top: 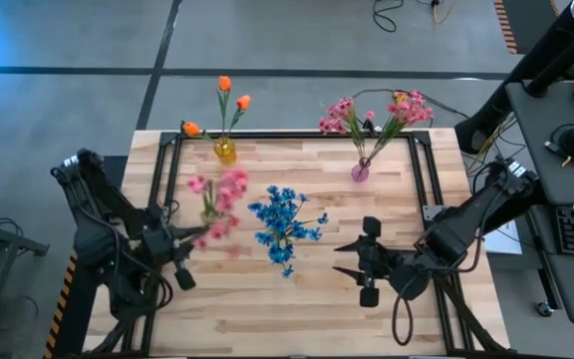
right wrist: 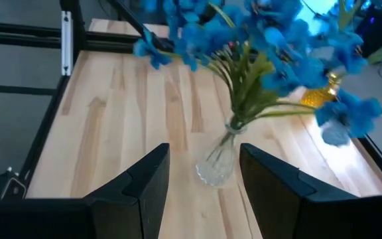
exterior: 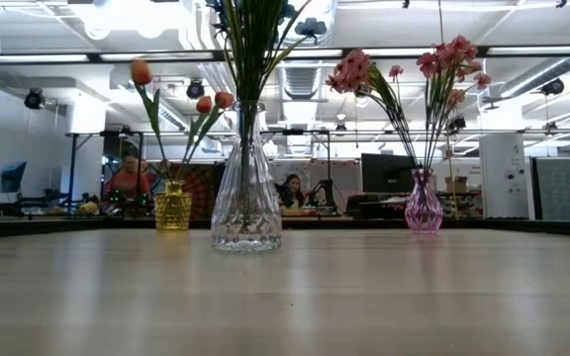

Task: Sort flowers into vase by color
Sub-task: Put the pink flowers into the pink vase

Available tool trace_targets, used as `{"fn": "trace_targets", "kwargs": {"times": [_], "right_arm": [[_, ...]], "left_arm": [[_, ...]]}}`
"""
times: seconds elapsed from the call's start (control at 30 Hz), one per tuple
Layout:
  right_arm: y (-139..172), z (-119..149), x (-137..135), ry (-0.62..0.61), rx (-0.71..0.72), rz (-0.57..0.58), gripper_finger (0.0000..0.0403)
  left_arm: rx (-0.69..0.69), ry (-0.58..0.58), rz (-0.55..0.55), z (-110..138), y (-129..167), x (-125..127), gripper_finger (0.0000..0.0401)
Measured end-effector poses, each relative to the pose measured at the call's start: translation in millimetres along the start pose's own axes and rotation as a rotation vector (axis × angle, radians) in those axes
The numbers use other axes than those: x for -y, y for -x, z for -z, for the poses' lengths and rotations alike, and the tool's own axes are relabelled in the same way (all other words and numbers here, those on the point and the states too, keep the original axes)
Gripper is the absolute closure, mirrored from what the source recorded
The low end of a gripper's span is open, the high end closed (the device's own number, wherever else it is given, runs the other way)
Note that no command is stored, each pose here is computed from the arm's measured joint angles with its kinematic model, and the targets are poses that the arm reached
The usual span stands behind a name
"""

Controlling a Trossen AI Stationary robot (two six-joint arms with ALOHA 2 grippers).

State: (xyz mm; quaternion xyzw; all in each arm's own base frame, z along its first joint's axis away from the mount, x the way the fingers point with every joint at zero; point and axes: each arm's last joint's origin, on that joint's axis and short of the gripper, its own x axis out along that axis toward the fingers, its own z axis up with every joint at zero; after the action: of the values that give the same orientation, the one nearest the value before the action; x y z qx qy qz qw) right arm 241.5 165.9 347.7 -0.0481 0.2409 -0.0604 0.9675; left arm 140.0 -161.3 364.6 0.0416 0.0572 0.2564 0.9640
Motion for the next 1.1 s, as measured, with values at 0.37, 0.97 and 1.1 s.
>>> {"fn": "trace_targets", "kwargs": {"times": [0.37,0.97,1.1], "right_arm": [[-7.6,-9.5,-21.1,0.069,0.125,-0.055,0.0227],[14.2,4.4,-67.5,0.155,0.247,-0.157,0.0227],[14.1,15.4,-82.2,0.177,0.270,-0.157,0.0227]], "left_arm": [[-0.100,-0.150,0.165,15.7,-4.4,69.8,0.0401],[0.140,-0.482,0.612,-22.8,-16.2,171.0,0.0401],[0.175,-0.459,0.697,-19.2,-29.7,173.3,0.0401]]}}
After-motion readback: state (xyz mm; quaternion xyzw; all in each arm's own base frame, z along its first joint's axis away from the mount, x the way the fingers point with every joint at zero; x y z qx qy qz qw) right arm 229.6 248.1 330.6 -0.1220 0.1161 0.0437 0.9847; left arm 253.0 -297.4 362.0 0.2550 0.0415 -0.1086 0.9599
